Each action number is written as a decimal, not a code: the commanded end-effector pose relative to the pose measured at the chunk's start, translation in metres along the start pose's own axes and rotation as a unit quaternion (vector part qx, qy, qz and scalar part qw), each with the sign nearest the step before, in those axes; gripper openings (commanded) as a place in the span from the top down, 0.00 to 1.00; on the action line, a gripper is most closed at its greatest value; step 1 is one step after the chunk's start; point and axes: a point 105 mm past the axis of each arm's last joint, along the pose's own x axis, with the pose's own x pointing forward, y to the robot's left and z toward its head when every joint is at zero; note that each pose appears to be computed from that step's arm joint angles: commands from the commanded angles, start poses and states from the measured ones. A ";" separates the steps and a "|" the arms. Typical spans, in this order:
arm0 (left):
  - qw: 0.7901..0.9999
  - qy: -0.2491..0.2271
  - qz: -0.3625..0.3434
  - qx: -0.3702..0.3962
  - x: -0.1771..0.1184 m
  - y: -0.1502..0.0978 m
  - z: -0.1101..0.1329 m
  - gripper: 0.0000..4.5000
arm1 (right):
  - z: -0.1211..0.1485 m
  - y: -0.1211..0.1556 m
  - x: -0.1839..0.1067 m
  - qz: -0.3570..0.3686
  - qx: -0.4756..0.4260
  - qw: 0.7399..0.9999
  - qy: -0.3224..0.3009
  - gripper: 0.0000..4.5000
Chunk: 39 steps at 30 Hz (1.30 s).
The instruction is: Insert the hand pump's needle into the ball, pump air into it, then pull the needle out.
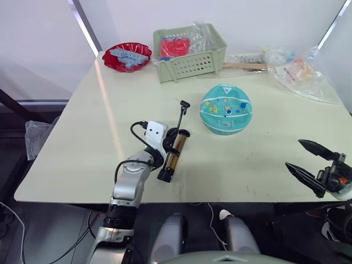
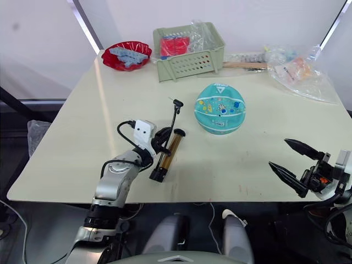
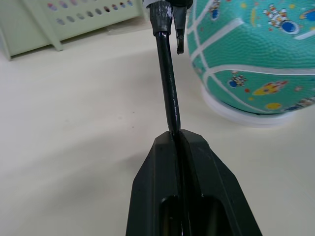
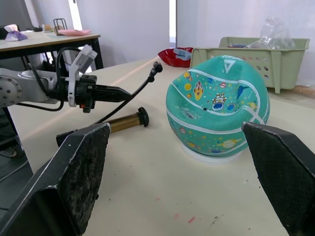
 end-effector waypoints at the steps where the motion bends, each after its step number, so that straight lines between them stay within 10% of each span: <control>1: 0.997 -0.059 -0.046 0.024 -0.003 -0.011 0.027 0.98 | 0.012 0.005 0.006 0.010 -0.009 1.000 -0.023 0.00; 18: 0.952 -0.082 -0.277 0.098 -0.004 -0.066 0.039 0.98 | 0.017 0.014 0.034 -0.026 0.038 0.998 -0.031 0.00; 39: 0.929 -0.078 -0.346 0.106 0.029 -0.112 0.042 0.98 | 0.009 0.024 0.078 -0.100 0.117 0.988 0.009 0.00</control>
